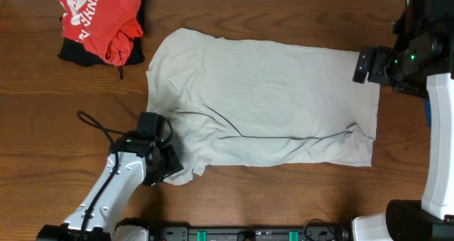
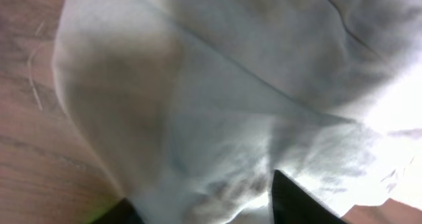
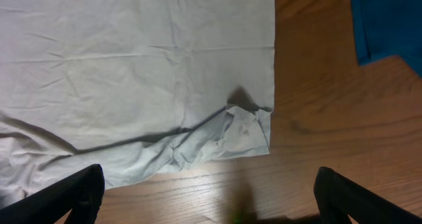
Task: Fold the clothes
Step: 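Move the right gripper down to the shirt's lower-right corner and grasp it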
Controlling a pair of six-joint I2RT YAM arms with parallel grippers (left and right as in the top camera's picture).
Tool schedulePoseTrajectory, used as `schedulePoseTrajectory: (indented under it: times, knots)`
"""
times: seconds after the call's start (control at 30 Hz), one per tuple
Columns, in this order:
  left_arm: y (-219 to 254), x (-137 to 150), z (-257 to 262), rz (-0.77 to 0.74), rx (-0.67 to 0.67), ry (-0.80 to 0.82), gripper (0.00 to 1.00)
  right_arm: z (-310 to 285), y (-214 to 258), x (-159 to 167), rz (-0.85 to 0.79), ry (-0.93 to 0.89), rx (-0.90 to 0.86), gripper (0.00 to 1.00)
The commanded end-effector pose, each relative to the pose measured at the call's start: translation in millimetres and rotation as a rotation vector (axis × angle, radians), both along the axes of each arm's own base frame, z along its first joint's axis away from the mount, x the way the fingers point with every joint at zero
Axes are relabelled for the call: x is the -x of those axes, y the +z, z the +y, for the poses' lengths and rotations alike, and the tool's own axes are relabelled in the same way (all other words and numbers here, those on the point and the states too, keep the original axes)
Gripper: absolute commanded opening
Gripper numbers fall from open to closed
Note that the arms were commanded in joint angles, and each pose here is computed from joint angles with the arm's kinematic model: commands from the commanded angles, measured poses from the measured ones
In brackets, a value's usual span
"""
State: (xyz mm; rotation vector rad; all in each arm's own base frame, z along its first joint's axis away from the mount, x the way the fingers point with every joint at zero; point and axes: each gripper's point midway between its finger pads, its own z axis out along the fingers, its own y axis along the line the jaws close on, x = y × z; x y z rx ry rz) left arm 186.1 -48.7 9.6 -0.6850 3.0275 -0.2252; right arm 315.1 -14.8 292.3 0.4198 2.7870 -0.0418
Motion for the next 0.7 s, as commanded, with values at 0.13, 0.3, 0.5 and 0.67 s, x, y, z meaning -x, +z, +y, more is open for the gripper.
schedulePoseTrajectory:
  times: [0.13,0.3,0.5,0.67]
  knots:
    - [-2,6,2,0.02,-0.006,-0.001,0.19,3,4,5,-0.009,0.017,-0.002,0.99]
    - [-2,12,2,0.044,-0.003,-0.001,0.06,18,0,10,0.019,0.043,-0.082,0.99]
    - [-2,11,1,0.042,0.005,-0.001,0.06,27,-29,19,0.118,0.024,-0.141,0.99]
    - [-2,11,1,0.042,0.005,-0.002,0.06,9,-68,12,0.156,-0.141,-0.073,0.99]
